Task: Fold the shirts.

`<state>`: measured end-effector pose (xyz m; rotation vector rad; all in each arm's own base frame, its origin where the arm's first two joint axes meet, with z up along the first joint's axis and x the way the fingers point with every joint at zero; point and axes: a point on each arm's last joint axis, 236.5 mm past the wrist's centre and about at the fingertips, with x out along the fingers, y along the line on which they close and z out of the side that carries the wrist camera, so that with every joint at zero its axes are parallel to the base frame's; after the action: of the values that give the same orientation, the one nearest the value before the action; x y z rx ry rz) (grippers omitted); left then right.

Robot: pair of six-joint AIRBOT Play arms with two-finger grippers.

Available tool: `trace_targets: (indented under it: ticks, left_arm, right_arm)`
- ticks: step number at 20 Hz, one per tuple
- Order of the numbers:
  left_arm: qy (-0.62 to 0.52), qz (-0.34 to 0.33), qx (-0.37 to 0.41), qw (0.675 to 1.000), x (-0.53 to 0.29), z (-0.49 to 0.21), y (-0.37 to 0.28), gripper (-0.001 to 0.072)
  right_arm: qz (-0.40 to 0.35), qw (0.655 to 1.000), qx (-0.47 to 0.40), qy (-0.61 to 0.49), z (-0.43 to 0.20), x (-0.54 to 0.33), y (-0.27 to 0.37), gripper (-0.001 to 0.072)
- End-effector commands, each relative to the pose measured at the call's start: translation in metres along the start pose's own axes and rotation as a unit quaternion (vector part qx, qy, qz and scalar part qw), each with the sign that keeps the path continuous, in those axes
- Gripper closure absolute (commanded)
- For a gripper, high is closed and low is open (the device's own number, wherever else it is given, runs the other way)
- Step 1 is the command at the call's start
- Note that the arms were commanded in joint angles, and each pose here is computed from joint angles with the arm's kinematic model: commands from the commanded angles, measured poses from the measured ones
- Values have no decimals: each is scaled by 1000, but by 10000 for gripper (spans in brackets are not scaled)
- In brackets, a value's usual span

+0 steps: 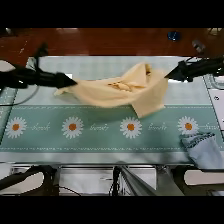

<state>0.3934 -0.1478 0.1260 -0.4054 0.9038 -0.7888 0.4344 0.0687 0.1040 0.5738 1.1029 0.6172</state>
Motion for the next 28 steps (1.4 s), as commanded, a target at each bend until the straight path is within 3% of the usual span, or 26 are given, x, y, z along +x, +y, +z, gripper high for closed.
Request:
trace_targets:
  ticks: [1, 5, 8, 10, 12, 15, 18, 23, 28]
  left_arm:
    - [-163, 45, 144, 975, -124, 76, -106, 686]
    - [-304, 119, 294, 898, -247, 84, -232, 686]
    - [-358, 203, 318, 854, -302, 63, -274, 686]
    - [-370, 232, 316, 842, -318, 40, -292, 687]
    - [-351, 229, 304, 856, -313, 13, -301, 686]
    - [-294, 221, 266, 891, -294, -30, -299, 686]
    - [-258, 224, 260, 903, -286, -59, -299, 686]
    - [-183, 248, 209, 928, -274, -80, -263, 686]
    - [-98, 192, 94, 972, -211, -70, -169, 686]
  right_arm:
    - [38, 978, -145, -147, 14, -96, 141, 690]
    - [-23, 896, -275, -347, -4, -227, 274, 690]
    - [-83, 838, -307, -444, -43, -301, 329, 690]
    - [-122, 809, -302, -490, -66, -336, 343, 690]
    - [-139, 799, -297, -504, -89, -349, 350, 690]
    - [-155, 833, -286, -447, -119, -327, 336, 690]
    - [-186, 870, -267, -371, -141, -303, 307, 690]
    - [-265, 895, -209, -292, -148, -294, 248, 690]
    - [-205, 956, -149, -150, -95, -225, 192, 690]
